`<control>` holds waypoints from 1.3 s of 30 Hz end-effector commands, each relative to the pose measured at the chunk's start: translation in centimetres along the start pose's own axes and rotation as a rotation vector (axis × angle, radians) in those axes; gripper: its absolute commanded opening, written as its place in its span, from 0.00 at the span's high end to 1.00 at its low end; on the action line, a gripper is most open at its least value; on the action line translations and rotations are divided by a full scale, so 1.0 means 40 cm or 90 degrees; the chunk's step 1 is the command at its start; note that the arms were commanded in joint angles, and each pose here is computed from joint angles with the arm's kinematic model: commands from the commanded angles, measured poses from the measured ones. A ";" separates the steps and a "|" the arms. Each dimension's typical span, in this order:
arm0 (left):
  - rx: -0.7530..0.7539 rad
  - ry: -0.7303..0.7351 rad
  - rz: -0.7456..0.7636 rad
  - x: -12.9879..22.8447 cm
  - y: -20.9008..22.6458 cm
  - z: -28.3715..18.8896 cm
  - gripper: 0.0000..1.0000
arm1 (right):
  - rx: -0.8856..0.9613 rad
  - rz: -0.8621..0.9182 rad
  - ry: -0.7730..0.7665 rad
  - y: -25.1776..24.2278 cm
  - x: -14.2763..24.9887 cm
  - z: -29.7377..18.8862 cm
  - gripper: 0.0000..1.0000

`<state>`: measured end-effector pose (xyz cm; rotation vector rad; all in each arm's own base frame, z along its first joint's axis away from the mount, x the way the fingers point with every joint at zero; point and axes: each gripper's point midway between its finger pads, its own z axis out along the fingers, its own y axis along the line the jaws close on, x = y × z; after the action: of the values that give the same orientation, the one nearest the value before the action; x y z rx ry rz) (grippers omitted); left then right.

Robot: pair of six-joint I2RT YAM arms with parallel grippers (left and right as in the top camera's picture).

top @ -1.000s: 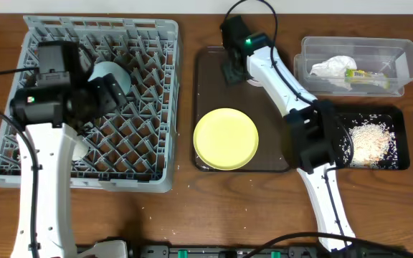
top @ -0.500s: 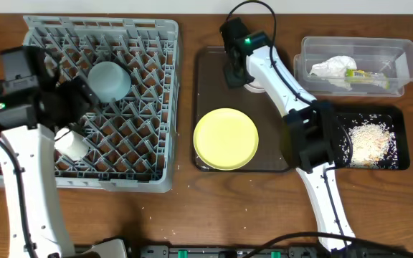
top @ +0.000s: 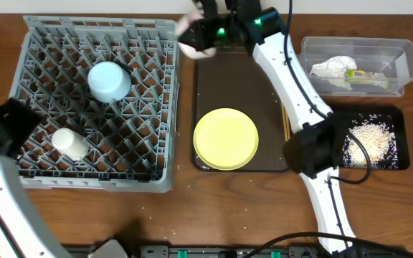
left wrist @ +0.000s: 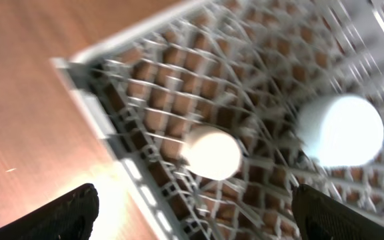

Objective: Sort waste into correct bins and load items into the dishwasher
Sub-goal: 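Lift the pink cup with the right gripper and carry it over the rack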

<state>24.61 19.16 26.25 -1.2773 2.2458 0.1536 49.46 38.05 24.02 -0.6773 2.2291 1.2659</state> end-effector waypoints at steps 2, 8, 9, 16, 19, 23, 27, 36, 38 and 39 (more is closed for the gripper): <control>-0.044 -0.019 -0.045 -0.021 0.074 -0.021 0.07 | -0.191 0.019 0.030 0.238 0.006 0.027 0.99; -0.050 -0.018 -0.052 -0.022 0.085 -0.020 0.07 | -0.274 -0.045 0.019 0.427 0.024 0.115 0.99; -0.050 -0.018 -0.052 -0.022 0.085 -0.020 0.07 | -0.285 -0.058 0.018 0.457 0.031 0.127 0.99; -0.049 -0.018 -0.052 -0.022 0.085 -0.020 0.07 | -0.339 -0.083 0.042 0.598 0.112 0.218 0.99; -0.050 -0.018 -0.052 -0.022 0.085 -0.020 0.06 | -0.373 -0.083 0.037 0.637 0.132 0.261 0.99; -0.050 -0.018 -0.052 -0.022 0.085 -0.020 0.06 | -0.414 -0.054 0.026 0.664 0.145 0.308 0.99; -0.050 -0.018 -0.052 -0.022 0.085 -0.020 0.07 | -0.385 0.058 0.010 0.605 0.147 0.389 0.99; -0.050 -0.018 -0.052 -0.022 0.085 -0.020 0.07 | -0.444 0.207 -0.031 0.497 0.161 0.486 0.99; -0.050 -0.018 -0.052 -0.022 0.085 -0.020 0.06 | -0.434 0.246 -0.019 0.463 0.183 0.515 0.99; -0.050 -0.018 -0.052 -0.022 0.085 -0.020 0.06 | -0.430 0.255 -0.014 0.451 0.194 0.526 0.99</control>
<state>22.10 21.04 26.35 -1.3890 2.1957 0.2055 34.95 63.00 22.08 -0.5885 1.8772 2.1938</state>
